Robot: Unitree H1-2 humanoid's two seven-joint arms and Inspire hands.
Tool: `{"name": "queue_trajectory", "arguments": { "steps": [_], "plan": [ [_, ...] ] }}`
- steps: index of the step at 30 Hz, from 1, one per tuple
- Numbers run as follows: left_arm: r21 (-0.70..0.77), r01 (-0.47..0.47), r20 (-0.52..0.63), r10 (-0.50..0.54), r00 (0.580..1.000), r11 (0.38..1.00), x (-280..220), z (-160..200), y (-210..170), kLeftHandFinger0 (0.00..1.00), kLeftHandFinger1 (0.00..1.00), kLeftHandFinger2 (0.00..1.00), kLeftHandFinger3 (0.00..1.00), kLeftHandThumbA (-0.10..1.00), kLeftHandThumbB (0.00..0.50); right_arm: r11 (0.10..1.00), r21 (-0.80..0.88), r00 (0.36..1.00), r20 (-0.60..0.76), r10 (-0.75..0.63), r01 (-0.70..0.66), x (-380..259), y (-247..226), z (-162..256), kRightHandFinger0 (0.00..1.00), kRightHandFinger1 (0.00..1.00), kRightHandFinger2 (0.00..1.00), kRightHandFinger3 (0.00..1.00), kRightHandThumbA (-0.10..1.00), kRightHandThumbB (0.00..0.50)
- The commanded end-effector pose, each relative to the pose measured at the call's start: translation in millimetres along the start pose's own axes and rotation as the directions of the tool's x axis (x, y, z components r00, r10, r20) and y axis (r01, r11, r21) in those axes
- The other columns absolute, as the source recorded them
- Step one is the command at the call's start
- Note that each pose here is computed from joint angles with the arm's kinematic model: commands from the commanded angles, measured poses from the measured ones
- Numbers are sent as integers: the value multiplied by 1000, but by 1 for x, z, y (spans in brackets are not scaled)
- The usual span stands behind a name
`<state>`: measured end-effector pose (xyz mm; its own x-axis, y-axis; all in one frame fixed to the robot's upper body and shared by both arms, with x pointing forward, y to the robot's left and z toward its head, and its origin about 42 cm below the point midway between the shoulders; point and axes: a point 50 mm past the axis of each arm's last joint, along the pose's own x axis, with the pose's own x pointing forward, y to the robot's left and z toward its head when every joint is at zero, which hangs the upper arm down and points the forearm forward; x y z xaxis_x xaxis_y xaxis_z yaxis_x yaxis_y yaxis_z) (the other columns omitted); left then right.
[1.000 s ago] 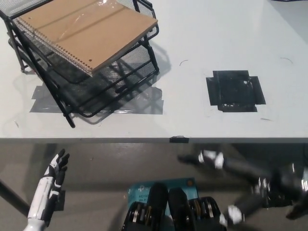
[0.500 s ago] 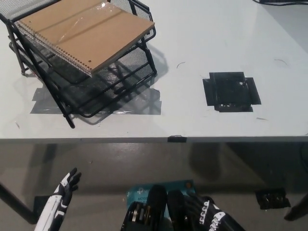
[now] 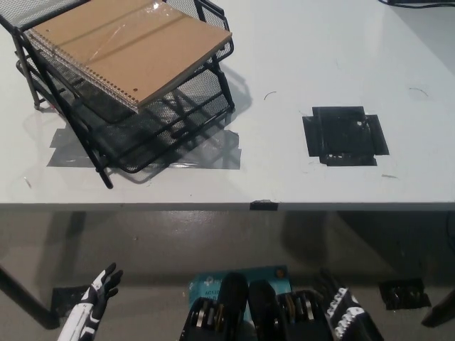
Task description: A person hands a notebook to the robot and the robot grabs it with its right hand and places it in the file tray kept in the centre of the desk infront of it.
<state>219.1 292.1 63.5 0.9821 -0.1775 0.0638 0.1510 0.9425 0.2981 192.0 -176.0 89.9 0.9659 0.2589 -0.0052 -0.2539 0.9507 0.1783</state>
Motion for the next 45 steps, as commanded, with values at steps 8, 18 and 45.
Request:
{"name": "queue_trajectory", "arguments": {
  "steps": [8,18,45],
  "plan": [
    [29,4,71,-7,997,1000,0,9,8,1000,1000,1000,1000,1000,500,990,-26,981,143,-130,135,0,-7,7,1000,1000,1000,1000,1000,357],
    [37,-11,71,9,997,999,2,8,11,1000,1000,1000,1000,1000,498,991,-38,982,147,-122,129,1,-7,7,1000,1000,1000,1000,1000,360],
    [34,-37,54,35,998,999,11,12,17,995,1000,1000,1000,958,490,994,-78,987,147,-66,78,7,-4,10,1000,1000,1000,1000,1000,311]
  ]
}}
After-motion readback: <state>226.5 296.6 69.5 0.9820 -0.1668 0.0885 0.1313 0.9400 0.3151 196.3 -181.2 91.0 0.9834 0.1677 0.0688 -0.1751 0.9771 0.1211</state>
